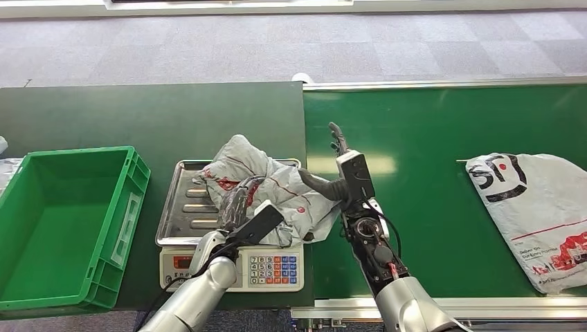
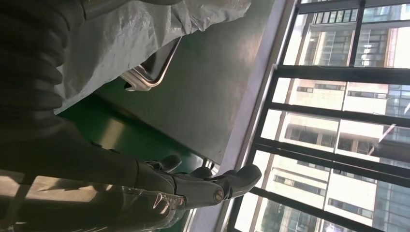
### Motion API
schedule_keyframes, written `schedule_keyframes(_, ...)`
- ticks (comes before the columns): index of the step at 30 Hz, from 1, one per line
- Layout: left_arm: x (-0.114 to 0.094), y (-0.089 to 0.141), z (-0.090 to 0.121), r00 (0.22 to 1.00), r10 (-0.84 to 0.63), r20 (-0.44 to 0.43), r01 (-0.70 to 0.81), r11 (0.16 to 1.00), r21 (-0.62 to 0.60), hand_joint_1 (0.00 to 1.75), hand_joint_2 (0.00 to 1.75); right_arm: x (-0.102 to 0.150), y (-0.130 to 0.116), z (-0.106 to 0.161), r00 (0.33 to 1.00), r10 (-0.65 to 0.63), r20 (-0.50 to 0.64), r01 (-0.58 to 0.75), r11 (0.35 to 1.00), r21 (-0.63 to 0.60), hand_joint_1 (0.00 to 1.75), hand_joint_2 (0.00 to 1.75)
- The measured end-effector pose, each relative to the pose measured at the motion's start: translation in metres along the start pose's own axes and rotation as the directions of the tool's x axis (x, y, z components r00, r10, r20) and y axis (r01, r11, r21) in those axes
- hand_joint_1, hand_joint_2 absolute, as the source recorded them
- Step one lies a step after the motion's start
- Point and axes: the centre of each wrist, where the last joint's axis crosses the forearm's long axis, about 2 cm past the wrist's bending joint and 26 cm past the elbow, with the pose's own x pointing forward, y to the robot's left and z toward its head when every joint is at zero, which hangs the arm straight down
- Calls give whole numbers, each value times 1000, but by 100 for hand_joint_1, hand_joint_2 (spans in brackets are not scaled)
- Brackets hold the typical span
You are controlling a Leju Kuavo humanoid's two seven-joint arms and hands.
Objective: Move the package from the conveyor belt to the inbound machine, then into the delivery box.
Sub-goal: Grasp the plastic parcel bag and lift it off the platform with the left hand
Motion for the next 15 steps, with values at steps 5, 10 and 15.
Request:
schedule_keyframes(5, -2, 3, -2, 1000, 25, 17, -25, 1000, 3, 170, 175, 1, 1, -2, 1000, 0, -2, 0, 1000, 5, 0, 175)
schedule_keyframes(10, -3, 6, -3, 996, 86, 30, -87, 996, 15, 171, 175, 2, 5, -3, 1000, 2, -6, -2, 1000, 22, 0, 175)
schedule_keyframes(15, -2, 8, -3, 994, 101, 34, -102, 994, 26, 175, 175, 3, 6, -3, 1000, 5, -14, -4, 999, 33, 0, 175)
